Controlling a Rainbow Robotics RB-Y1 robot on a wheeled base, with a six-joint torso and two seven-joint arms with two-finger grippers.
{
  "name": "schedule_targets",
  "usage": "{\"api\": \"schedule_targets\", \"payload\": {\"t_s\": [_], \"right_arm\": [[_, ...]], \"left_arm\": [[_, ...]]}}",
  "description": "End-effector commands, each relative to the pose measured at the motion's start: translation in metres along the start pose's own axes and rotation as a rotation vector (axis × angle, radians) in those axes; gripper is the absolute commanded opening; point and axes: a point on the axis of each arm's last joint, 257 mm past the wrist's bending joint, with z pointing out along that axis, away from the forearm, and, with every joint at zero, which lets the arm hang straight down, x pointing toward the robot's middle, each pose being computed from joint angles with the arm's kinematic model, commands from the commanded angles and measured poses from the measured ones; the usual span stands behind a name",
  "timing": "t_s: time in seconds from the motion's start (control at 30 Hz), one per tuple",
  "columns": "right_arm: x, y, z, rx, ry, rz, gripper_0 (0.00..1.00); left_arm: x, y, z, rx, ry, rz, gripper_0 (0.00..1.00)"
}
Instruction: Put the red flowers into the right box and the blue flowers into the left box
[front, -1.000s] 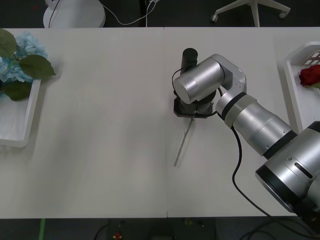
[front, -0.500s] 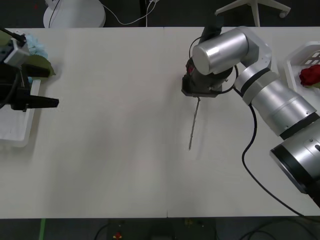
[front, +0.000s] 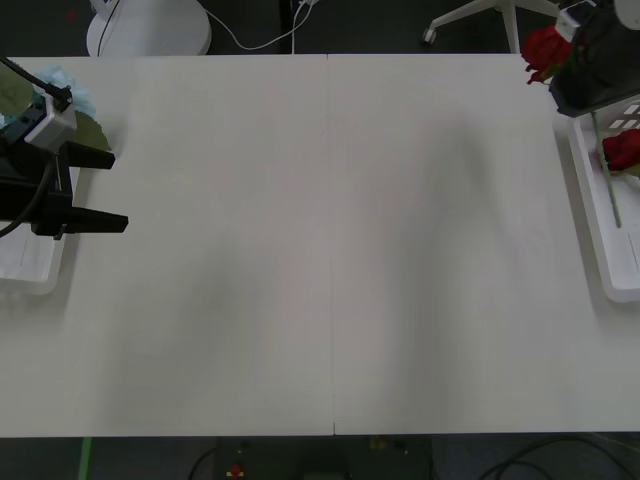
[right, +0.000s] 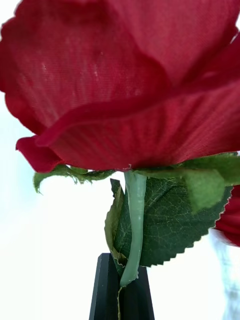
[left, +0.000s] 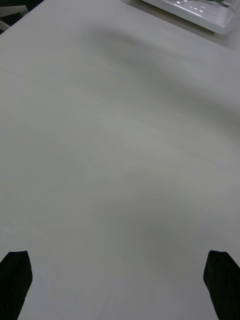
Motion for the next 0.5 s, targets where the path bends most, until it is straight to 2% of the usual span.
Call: {"api": "schedule_targets", "payload": {"t_s": [0.03, 0.3, 0.5], "right_arm": [[-0.011, -0.100, -0.045, 0.156, -0.066, -0.008, 0.00], [0.035, -0.210, -0.037, 0.424, 0.021, -0.091, 0.00], [0.060, -0.240, -0.018, 0.507, 0.055, -0.107, 0.00]], "left_arm": [[-0.014, 0.015, -0.027, 0.010, 0.029, 0.061, 1.00], [-0.012, 0.011, -0.039, 0.102, 0.078, 0.044, 1.00], [-0.017, 0.020, -0.025, 0.141, 0.102, 0.014, 1.00]]}}
